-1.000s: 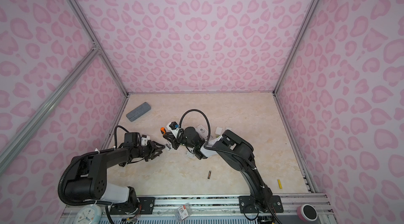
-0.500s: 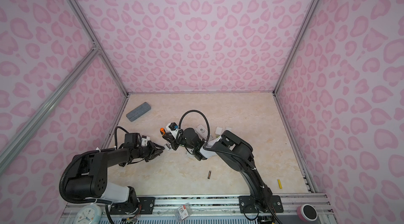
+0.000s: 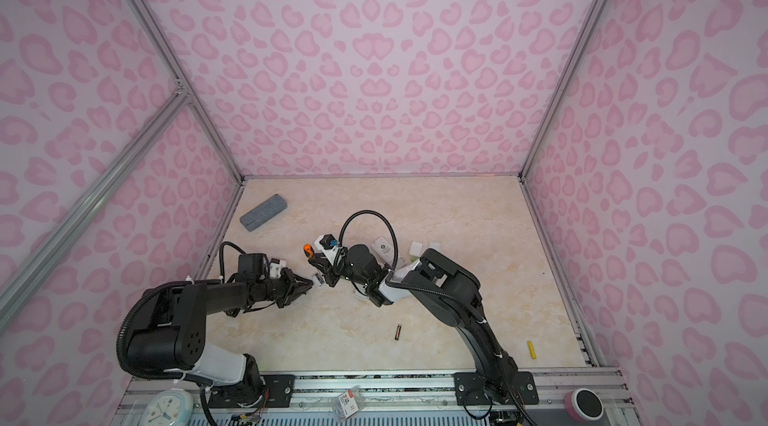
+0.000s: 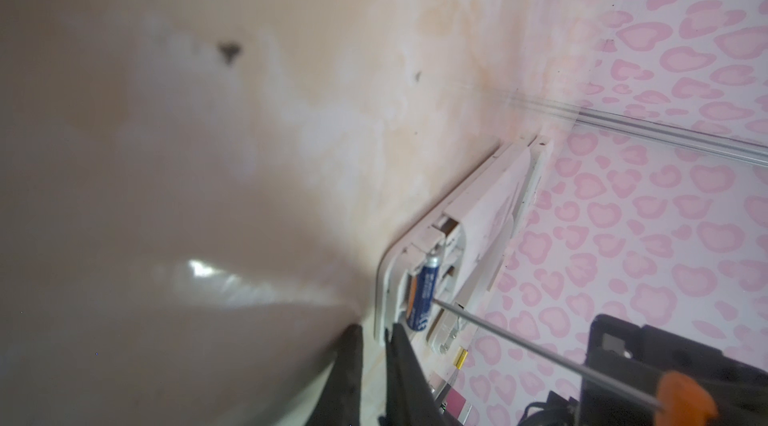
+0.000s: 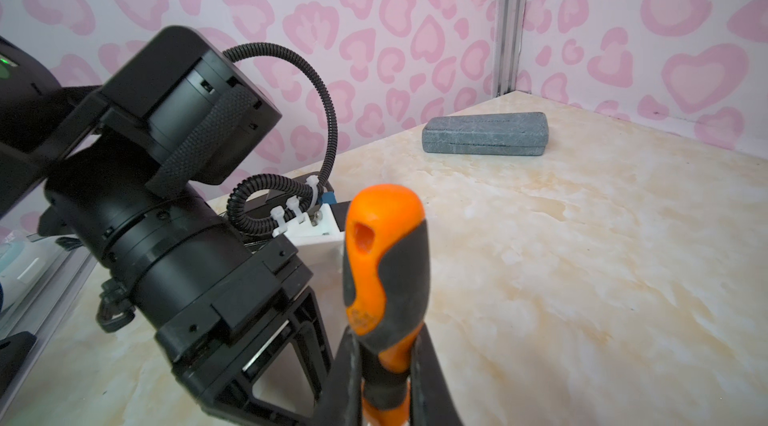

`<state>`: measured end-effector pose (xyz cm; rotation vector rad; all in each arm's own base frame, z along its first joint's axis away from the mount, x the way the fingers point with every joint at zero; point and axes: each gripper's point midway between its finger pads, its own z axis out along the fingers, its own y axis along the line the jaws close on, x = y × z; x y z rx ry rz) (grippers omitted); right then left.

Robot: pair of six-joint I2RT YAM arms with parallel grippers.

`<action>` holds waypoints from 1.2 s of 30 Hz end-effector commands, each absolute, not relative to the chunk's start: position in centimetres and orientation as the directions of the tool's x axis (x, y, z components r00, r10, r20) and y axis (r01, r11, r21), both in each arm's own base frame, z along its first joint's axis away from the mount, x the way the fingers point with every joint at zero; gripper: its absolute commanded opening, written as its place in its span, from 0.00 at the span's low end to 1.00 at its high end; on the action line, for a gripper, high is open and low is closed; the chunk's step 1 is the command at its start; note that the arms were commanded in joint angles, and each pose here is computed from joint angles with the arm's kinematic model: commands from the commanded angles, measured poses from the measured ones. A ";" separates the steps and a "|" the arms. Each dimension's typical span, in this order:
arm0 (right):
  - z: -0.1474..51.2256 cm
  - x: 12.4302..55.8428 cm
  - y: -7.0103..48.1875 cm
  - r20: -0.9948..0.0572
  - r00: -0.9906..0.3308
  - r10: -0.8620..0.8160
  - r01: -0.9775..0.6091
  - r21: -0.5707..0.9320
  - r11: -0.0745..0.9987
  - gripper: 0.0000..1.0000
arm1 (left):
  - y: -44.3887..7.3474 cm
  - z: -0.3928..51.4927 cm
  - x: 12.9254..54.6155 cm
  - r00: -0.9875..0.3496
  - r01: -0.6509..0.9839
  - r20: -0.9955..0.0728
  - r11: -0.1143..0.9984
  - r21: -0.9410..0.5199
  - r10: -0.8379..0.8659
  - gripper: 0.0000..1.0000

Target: Unload the batteries from the remote control

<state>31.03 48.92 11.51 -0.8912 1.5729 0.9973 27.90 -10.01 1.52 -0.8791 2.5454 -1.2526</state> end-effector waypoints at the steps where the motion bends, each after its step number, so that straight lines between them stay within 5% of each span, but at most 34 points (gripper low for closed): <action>1: 11.1 31.3 48.8 -0.976 -0.209 -0.065 -0.900 0.166 0.404 0.00 | -9.6 0.5 27.5 -0.796 -0.468 0.112 0.487 -0.738 -0.595 0.13; 8: 10.7 31.4 48.5 -0.974 -0.221 -0.056 -0.883 0.175 0.435 0.00 | -10.0 0.5 27.6 -0.798 -0.467 0.116 0.485 -0.740 -0.591 0.04; 16: 10.4 31.5 47.9 -0.977 -0.204 -0.057 -0.858 0.150 0.491 0.00 | -10.2 0.8 27.8 -0.798 -0.465 0.114 0.484 -0.741 -0.592 0.04; 27: 13.4 32.5 47.7 -0.951 -0.283 0.126 -0.830 0.308 0.465 0.00 | -10.2 1.2 27.9 -0.799 -0.462 0.108 0.489 -0.740 -0.591 0.04; 36: 12.8 33.6 48.4 -0.953 -0.296 0.065 -0.821 0.288 0.493 0.00 | -9.8 2.4 28.0 -0.792 -0.449 0.073 0.496 -0.743 -0.607 0.04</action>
